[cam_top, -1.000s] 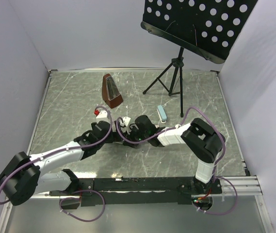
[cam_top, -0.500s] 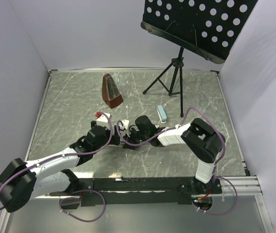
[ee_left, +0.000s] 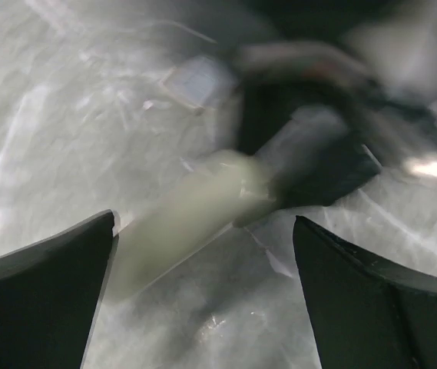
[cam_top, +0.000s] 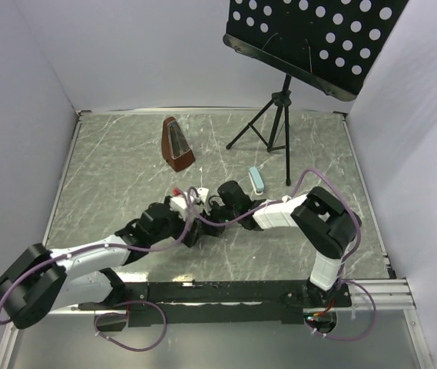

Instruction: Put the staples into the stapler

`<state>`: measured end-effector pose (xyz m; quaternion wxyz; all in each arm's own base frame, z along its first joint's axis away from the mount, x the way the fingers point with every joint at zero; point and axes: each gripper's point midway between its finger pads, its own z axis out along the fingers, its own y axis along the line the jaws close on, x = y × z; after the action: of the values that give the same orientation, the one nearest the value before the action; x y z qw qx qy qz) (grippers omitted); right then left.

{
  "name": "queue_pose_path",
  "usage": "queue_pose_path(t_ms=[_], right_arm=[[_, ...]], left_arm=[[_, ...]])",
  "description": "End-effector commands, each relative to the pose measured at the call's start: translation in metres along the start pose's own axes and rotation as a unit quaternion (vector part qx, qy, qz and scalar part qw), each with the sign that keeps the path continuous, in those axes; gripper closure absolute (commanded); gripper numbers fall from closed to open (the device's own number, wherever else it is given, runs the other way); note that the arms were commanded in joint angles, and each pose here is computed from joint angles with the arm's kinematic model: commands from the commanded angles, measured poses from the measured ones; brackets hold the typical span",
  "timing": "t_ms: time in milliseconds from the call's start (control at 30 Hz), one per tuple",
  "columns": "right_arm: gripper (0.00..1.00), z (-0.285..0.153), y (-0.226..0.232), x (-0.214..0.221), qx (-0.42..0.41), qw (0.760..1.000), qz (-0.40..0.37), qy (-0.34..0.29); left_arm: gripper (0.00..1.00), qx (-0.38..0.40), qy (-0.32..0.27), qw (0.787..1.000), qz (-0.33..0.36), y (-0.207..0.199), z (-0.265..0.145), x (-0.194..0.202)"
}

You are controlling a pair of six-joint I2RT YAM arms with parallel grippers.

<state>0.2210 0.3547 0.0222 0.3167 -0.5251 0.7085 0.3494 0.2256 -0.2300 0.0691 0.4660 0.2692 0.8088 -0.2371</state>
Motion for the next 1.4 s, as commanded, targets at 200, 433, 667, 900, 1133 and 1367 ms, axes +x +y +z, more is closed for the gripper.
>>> queue_pose_path(t_ms=[200,433,667,900,1133,1367], right_arm=[[0.95,-0.002,-0.017,-0.034,0.050,0.998,-0.003,-0.046],[0.75,-0.005,-0.018,-0.035,0.053,0.997,0.002,-0.050],[0.38,-0.019,-0.019,-0.041,0.066,0.995,0.016,-0.069],[0.15,-0.042,-0.013,-0.046,0.087,0.992,0.049,-0.073],[0.14,-0.076,-0.021,-0.065,0.158,0.981,0.093,-0.061],[0.20,-0.072,-0.019,-0.063,0.198,0.974,0.108,0.021]], left_arm=[[0.01,0.150,-0.062,0.987,0.011,-0.069,-0.021,-0.036],[0.01,0.094,-0.142,0.985,-0.033,-0.050,-0.052,-0.064],[0.01,0.052,-0.179,0.978,-0.091,-0.035,-0.070,-0.079],[0.01,-0.023,-0.227,0.961,-0.155,-0.008,-0.095,-0.109],[0.01,-0.157,-0.273,0.918,-0.241,0.039,-0.145,-0.149],[0.01,-0.233,-0.267,0.909,-0.218,0.061,-0.183,-0.172]])
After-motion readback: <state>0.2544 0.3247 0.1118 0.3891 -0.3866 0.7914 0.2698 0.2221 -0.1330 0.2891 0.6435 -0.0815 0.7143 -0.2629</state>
